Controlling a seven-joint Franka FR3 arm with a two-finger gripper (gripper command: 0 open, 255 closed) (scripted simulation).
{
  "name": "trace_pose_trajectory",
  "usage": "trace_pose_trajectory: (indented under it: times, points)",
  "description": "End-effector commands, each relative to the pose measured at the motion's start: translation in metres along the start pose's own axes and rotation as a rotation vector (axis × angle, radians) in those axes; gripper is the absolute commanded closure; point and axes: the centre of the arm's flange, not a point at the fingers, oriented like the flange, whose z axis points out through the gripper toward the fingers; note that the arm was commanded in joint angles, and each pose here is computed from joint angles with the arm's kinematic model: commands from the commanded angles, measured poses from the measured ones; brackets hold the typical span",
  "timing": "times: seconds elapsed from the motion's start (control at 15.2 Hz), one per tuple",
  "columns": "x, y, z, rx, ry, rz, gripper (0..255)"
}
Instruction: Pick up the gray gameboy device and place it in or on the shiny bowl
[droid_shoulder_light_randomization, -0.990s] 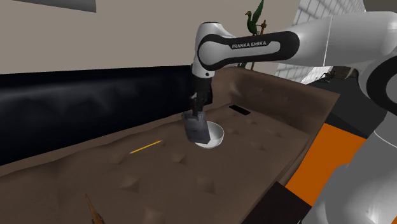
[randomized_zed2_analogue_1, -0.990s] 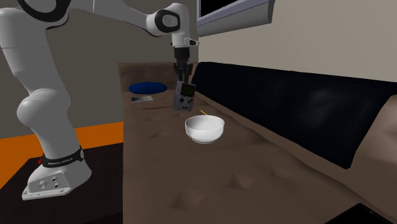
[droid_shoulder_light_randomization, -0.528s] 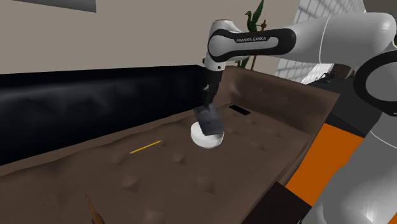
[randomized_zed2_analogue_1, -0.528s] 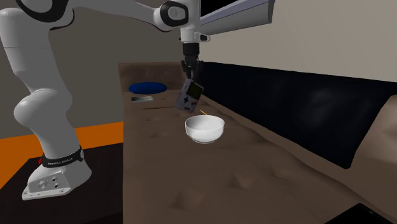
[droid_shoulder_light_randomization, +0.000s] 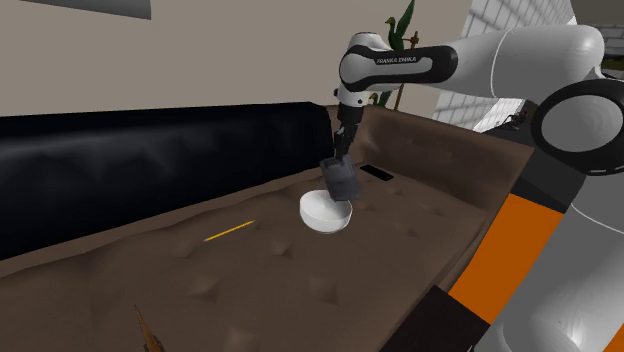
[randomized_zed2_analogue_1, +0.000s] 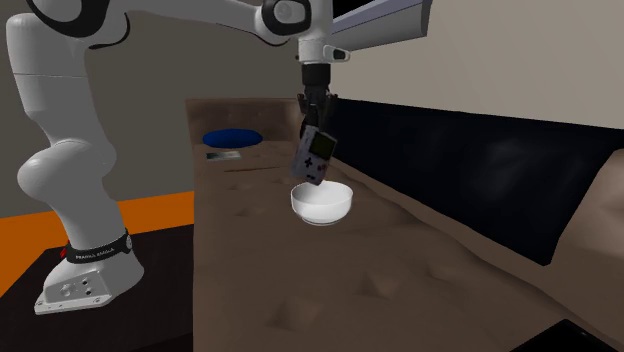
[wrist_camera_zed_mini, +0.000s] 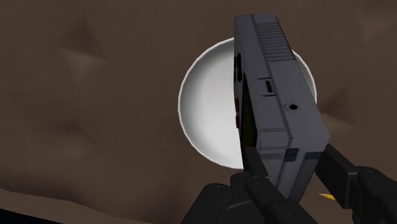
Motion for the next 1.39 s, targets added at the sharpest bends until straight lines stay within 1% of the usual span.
trace_pose_trajectory:
  times: [0.0,1.06,1.32]
  points:
    - [0.001,0.001,0.009,0.0,0.001,-0.001,255]
    - [-0.001,-0.001,0.094,0.0,0.001,-0.001,255]
    - [-0.001,-0.001,0.097,0.0,0.001,-0.001,255]
